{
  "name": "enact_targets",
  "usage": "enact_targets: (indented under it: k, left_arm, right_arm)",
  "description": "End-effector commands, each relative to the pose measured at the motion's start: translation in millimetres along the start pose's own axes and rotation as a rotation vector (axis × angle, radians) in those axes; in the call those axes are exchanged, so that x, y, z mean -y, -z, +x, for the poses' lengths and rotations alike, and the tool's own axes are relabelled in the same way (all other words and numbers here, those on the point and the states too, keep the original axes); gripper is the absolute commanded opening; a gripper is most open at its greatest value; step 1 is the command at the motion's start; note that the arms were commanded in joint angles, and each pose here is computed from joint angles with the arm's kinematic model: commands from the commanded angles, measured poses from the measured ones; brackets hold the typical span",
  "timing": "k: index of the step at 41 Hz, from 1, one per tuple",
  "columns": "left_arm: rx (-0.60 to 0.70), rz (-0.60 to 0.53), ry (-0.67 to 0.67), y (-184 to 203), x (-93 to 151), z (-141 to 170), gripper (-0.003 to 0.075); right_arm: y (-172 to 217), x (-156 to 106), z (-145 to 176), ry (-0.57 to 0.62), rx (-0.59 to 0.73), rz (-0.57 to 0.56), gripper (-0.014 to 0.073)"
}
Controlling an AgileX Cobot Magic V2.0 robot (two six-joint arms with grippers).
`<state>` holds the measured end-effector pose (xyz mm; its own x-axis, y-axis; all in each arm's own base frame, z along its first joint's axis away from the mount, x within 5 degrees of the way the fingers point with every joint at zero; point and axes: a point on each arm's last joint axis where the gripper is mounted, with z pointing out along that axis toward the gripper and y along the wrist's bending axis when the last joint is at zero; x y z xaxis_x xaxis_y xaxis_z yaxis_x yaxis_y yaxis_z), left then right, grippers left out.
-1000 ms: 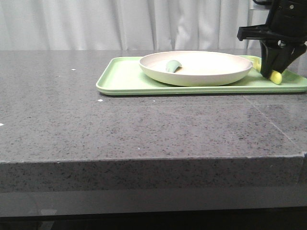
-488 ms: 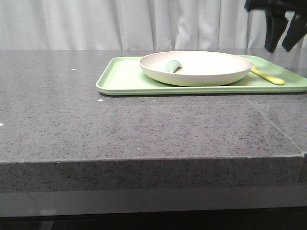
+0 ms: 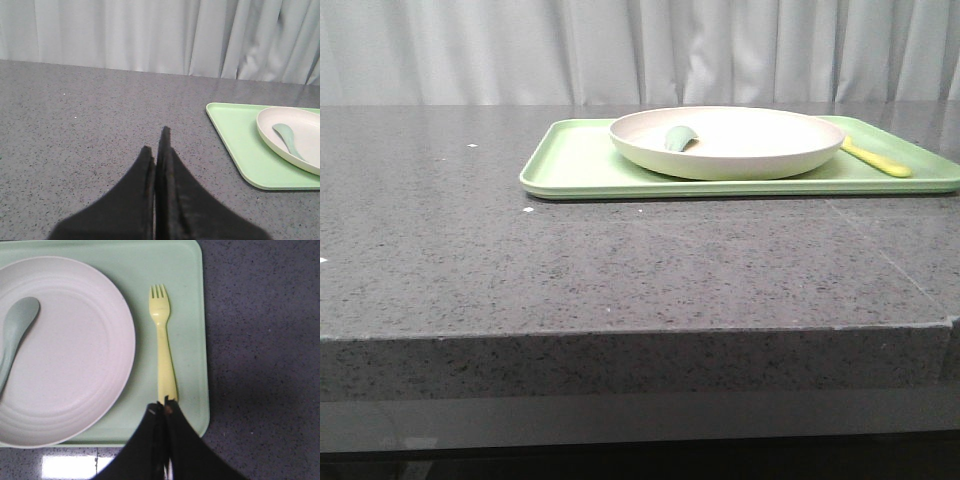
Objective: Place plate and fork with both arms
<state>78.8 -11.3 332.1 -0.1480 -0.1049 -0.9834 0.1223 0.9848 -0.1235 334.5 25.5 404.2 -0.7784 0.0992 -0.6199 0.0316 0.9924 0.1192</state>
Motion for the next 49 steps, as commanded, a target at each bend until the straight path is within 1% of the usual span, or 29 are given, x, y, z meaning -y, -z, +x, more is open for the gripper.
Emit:
enact_targets:
  k: [1,8,14,19,25,33,40,44,49]
  left_arm:
    - [0.105,0.004,0.001,2.3,1.3,-15.9,-0.0018]
    - [0.105,0.004,0.001,2.3,1.3,-15.9,-0.0018]
    - [0.105,0.004,0.001,2.3,1.3,-15.9,-0.0018]
    - [0.105,0.004,0.001,2.3,1.3,-15.9,-0.0018]
    - [0.105,0.004,0.001,2.3,1.3,-15.9,-0.0018]
    - [0.103,0.004,0.001,2.3,1.3,-15.7,-0.0018]
    - [0.103,0.004,0.001,2.3,1.3,-15.7,-0.0018]
    - [0.103,0.004,0.001,2.3,1.3,-15.7,-0.0018]
    - [0.103,0.004,0.001,2.3,1.3,-15.7,-0.0018]
  right_arm:
    - [46.1,1.8,5.6,0.018,0.169,-0.010,-0.0116]
    - [71.3,7.5,48.3,0.027,0.246,-0.019,-0.0116]
    - [79.4,13.9,92.0,0.063,0.310,-0.021,-0.0116]
    - [88.5,19.6,130.3,0.103,0.401,-0.022,-0.0116]
    - [94.8,26.7,177.8,0.105,0.508,-0.031,-0.0116]
    - [100.9,34.6,229.1,0.108,0.671,-0.043,-0.0116]
    - [102.2,39.6,262.3,0.109,0.755,-0.051,-0.0116]
    - [107.6,40.6,270.6,0.109,0.807,-0.056,-0.0116]
    - [111.4,41.0,273.7,0.109,0.827,-0.059,-0.0116]
